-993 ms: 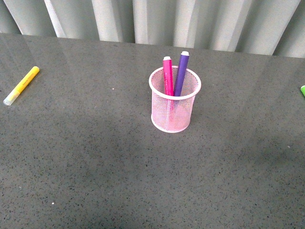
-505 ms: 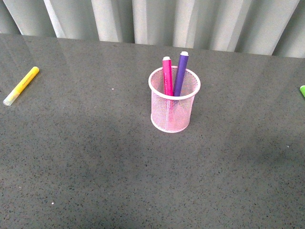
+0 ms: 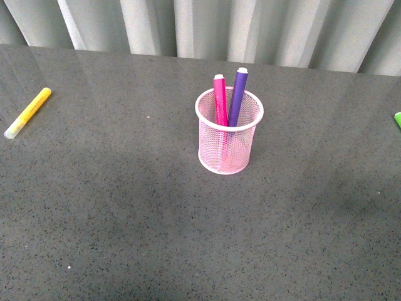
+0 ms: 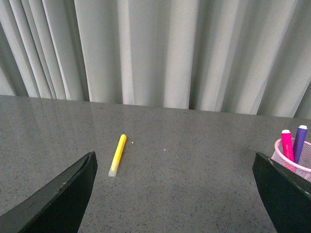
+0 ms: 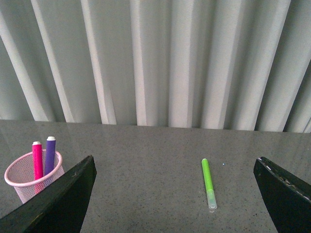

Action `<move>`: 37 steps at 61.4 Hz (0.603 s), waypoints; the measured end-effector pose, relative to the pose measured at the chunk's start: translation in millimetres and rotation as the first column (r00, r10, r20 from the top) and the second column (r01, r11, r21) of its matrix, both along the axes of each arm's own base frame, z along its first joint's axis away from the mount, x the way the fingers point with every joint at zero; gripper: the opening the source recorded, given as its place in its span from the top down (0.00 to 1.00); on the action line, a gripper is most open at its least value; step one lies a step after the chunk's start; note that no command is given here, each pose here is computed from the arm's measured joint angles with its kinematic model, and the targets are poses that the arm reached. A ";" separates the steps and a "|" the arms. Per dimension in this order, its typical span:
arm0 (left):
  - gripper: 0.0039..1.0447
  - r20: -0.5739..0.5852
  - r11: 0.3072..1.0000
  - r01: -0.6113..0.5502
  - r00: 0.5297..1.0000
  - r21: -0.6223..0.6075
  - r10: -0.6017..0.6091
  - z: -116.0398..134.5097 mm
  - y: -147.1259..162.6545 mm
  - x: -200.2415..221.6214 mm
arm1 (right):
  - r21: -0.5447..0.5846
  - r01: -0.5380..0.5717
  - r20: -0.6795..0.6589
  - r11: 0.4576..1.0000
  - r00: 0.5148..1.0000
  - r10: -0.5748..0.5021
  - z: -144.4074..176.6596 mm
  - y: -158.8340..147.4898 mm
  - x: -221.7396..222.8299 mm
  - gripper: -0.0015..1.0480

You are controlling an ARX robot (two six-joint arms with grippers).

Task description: Insert purple and pink pens into pink cup

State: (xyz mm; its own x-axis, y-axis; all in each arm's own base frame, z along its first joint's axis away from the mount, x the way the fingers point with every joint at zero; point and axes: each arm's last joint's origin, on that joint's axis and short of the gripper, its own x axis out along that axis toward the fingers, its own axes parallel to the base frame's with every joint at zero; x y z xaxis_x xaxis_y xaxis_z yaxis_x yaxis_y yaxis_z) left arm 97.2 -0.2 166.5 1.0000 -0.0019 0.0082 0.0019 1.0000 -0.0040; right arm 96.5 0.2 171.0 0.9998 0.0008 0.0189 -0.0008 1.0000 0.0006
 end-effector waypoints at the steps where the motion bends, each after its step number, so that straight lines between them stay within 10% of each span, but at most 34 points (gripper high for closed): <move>1: 0.06 0.000 1.000 0.000 1.000 0.000 0.000 0.0 0.0 0.0 | 0.000 0.000 0.000 1.000 1.000 0.000 0.0 0.0 0.0 0.07; 37: 0.06 0.000 1.000 0.000 1.000 0.000 0.000 0.0 0.0 0.0 | 0.000 0.000 0.000 1.000 1.000 0.000 0.0 0.0 0.0 0.07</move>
